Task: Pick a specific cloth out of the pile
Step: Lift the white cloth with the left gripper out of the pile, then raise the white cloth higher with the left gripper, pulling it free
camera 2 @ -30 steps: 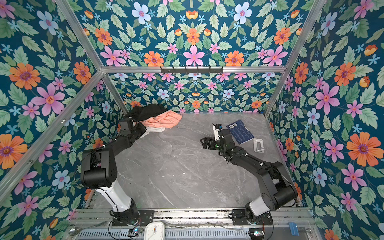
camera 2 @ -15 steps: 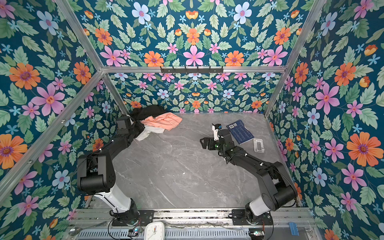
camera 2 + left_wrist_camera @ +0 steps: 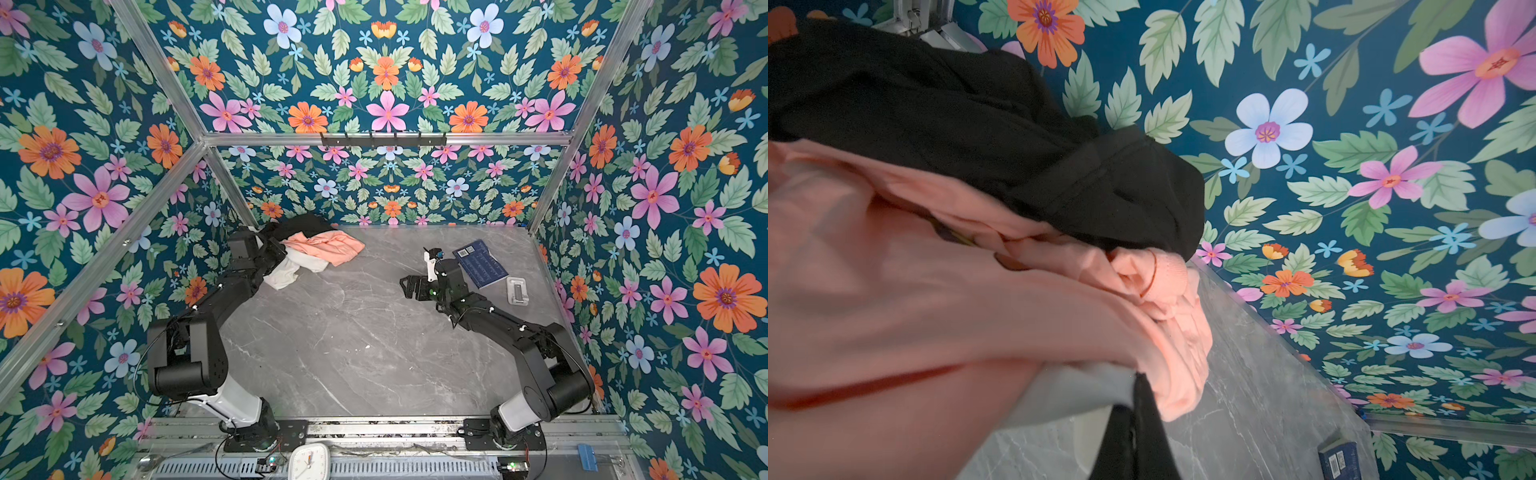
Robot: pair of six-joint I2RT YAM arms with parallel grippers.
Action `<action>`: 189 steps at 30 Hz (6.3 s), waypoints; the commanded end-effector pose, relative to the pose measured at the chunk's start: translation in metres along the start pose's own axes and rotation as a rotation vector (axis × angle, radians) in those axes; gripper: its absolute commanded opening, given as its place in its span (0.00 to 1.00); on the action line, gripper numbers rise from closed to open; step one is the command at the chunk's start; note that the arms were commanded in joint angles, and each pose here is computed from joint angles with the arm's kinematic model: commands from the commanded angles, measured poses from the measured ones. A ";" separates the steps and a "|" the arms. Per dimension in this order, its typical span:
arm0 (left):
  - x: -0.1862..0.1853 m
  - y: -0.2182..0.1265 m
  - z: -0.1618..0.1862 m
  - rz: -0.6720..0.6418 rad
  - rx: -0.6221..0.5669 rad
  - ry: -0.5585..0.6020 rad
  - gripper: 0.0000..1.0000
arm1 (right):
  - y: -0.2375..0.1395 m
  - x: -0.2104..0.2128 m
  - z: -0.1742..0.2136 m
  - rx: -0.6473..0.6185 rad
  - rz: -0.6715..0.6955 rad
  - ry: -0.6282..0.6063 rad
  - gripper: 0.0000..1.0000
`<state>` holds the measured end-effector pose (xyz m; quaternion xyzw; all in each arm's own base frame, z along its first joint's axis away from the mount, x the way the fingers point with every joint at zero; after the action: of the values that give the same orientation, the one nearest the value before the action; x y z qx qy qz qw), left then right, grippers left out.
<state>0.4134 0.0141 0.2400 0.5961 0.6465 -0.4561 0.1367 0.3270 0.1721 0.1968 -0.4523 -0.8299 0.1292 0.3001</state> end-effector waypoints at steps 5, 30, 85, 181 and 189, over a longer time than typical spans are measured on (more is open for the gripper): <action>-0.013 -0.013 -0.010 0.052 -0.065 0.014 0.00 | 0.002 -0.001 0.003 -0.003 0.010 -0.002 0.99; -0.031 -0.038 -0.021 0.096 -0.118 0.033 0.00 | 0.005 0.002 0.004 -0.001 0.011 -0.006 0.99; -0.103 -0.067 -0.073 0.150 -0.098 0.098 0.00 | 0.008 0.007 0.002 0.000 -0.005 -0.017 0.99; -0.160 -0.084 -0.120 0.291 -0.230 0.137 0.00 | -0.005 0.029 -0.018 -0.041 -0.042 -0.071 0.99; -0.169 -0.094 -0.124 0.323 -0.245 0.137 0.00 | -0.003 0.032 -0.022 -0.044 -0.054 -0.072 0.99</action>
<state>0.4222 0.0123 0.4476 0.6800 0.6160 -0.3388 0.2083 0.3245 0.1930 0.2253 -0.4344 -0.8515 0.1209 0.2678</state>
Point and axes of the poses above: each gripper's point midway between its finger pads, its own y axis out along the fingers, its own x axis along the line the jaws close on, z = x × y, the point moved 9 cm from there along -y, back along the fingers, and after that the axes turned 7 degrees about -y, right-handed, at the moved point
